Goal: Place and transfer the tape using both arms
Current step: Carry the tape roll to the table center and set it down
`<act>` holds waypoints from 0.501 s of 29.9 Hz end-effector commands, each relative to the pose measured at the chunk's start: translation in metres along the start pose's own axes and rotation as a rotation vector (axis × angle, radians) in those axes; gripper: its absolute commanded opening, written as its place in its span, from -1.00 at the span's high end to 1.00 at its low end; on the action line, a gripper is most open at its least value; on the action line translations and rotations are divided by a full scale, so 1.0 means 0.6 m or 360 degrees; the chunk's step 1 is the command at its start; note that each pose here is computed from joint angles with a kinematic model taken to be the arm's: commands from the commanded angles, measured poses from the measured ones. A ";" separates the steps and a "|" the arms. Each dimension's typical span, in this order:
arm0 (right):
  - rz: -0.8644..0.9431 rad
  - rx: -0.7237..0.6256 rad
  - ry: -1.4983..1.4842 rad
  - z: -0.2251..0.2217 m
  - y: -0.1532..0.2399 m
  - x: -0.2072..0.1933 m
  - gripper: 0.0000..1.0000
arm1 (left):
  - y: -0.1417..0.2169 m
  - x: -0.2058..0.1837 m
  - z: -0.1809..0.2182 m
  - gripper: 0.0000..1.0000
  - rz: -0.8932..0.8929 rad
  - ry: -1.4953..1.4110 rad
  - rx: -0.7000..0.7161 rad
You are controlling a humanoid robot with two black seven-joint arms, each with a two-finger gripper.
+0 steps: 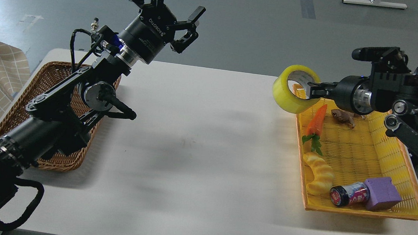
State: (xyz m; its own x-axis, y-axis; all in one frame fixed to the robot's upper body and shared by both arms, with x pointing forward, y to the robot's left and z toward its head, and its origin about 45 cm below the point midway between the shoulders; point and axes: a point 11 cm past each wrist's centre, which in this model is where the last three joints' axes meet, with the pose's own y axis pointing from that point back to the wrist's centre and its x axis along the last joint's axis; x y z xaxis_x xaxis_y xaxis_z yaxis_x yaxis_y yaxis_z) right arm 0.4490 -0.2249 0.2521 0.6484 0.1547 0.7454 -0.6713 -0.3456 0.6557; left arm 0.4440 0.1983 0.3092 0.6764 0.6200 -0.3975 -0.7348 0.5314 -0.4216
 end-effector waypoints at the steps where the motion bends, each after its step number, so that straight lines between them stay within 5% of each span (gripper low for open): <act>1: -0.0033 0.0097 0.0063 -0.065 -0.031 0.001 1.00 | 0.000 0.000 0.001 -0.95 0.0000 0.0002 -0.0005; 15: -0.0183 0.0281 0.0190 -0.232 -0.114 -0.042 1.00 | -0.005 -0.007 -0.004 -0.95 -0.0011 0.0017 -0.0010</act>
State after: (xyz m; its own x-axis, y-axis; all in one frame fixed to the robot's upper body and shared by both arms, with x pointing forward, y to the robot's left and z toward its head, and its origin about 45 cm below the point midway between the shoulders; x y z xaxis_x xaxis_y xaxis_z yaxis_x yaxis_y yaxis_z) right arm 0.4338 -0.0907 0.2143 0.6579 0.2881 0.6958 -0.5354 -0.4708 0.7012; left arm 0.4439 0.1940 0.3102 0.6810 0.6120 -0.4021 -0.7306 0.5317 -0.4284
